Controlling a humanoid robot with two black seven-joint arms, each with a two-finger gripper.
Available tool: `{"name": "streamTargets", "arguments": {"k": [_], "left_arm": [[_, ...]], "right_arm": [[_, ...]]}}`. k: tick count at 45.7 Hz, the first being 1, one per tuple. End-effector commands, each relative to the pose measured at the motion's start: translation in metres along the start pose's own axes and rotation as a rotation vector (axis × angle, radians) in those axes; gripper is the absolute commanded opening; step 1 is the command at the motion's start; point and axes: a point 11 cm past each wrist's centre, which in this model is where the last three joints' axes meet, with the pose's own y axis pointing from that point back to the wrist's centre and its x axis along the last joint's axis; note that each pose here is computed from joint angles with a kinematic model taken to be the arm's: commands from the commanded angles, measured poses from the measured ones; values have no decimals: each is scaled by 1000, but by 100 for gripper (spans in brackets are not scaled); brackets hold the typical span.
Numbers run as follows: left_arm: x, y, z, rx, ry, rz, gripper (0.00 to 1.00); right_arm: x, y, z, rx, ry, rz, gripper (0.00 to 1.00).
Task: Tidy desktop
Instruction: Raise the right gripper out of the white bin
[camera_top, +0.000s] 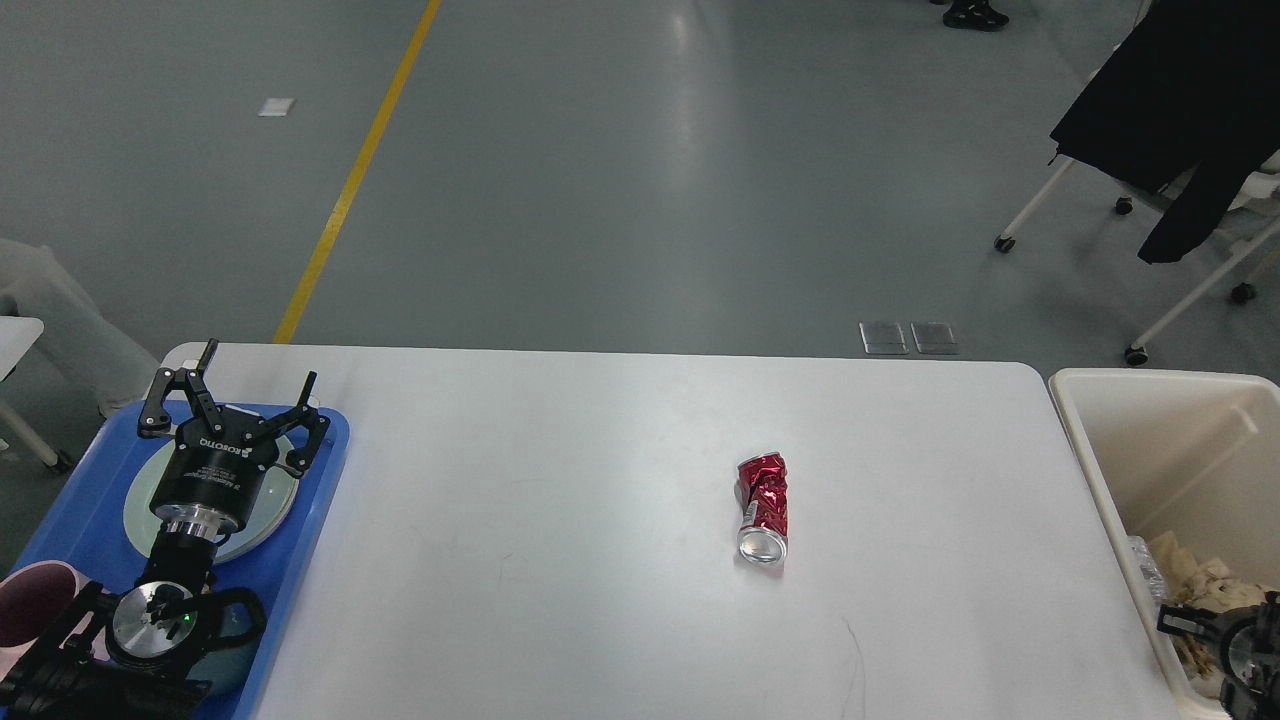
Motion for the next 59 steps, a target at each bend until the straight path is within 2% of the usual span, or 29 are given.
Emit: {"name": "streamTargets", "arguments": {"k": [1,25,34,38,47,55,59], "left_arm": [[0,0,0,-1,0,0,96],[0,0,0,-1,0,0,96],[0,0,0,-1,0,0,96],[0,0,0,1,0,0,96],[0,0,0,1,0,0,96],[0,0,0,1,0,0,96],[0,0,0,1,0,-2,96]], "right_arm": [[1,0,0,0,0,2,100],[15,2,20,-30,-7,19,100],[34,6,31,-44,-16,-8,100],[59,13,38,-47,-54,-59,100],[128,49,37,-59,-2,-209,100],[175,109,0,7,119,-334,100],[203,145,-32,49,188,-359,100]]}}
